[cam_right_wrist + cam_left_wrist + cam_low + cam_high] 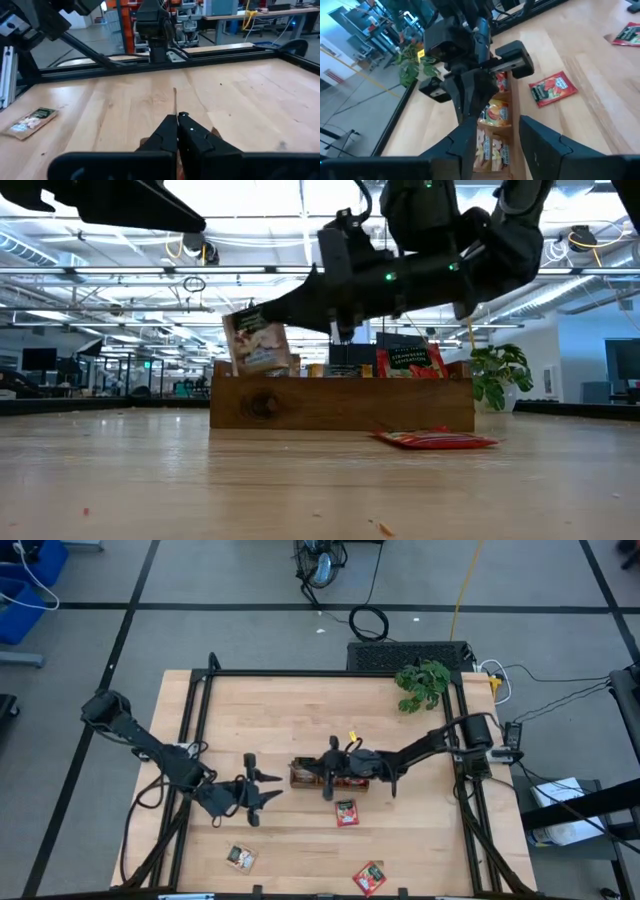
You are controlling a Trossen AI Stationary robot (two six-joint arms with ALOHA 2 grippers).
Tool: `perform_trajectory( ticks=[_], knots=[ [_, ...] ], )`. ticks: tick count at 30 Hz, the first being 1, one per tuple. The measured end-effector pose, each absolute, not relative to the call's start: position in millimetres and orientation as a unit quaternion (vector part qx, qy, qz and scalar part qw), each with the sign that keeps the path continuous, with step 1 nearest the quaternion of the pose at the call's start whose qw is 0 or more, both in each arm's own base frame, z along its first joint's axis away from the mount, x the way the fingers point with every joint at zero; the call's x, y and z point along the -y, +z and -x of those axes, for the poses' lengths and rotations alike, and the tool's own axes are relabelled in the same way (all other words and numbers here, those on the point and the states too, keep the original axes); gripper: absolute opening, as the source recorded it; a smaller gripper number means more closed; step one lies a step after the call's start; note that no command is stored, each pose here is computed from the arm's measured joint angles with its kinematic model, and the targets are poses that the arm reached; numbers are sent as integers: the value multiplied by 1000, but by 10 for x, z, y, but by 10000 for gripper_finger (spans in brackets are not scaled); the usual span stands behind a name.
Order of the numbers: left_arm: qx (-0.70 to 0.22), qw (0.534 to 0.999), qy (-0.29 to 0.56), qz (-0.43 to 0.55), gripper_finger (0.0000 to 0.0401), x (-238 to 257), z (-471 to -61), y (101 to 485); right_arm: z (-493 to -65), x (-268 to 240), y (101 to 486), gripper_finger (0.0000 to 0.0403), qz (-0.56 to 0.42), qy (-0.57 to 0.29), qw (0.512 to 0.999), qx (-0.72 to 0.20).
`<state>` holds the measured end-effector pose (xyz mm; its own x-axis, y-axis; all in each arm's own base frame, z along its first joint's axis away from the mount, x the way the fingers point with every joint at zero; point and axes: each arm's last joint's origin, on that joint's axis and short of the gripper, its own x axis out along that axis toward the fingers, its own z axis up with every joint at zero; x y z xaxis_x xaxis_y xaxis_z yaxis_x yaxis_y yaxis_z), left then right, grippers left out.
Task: Pick & Place Tea
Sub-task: Put the brown tea bag into the left section of the wooden organizer
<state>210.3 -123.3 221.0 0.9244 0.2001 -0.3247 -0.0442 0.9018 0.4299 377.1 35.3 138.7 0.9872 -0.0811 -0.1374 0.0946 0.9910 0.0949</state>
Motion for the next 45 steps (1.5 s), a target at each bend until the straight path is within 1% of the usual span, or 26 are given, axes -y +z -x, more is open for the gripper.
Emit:
perform_trajectory(
  ticks=[5,10,20,33,36,40,43,45],
  knots=[
    [-185,956,69,-215,136,1238,-2093,2204,-3770,-330,1331,0,-49,-83,992,-78],
    [-184,957,71,-211,128,1238,-2094,2206,-3745,-410,1311,0,-47,-85,992,-81],
    [-174,961,72,-203,127,1245,-2102,2228,-3731,-496,1327,0,-57,-106,990,-69],
    [-174,960,71,-208,127,1245,-2103,2228,-3717,-485,1248,0,-43,-112,987,-109],
    [-174,960,70,-208,127,1246,-2104,2228,-3739,-491,1171,0,-51,-108,988,-95],
    [-174,960,71,-205,127,1246,-2104,2228,-3769,-470,1035,0,-87,-92,988,-85],
    [-174,961,71,-205,127,1246,-2104,2228,-3776,-440,928,0,-88,-97,988,-87],
    [-174,960,71,-205,127,1246,-2103,2227,-3780,-441,927,0,-83,-98,989,-77]
  ],
)
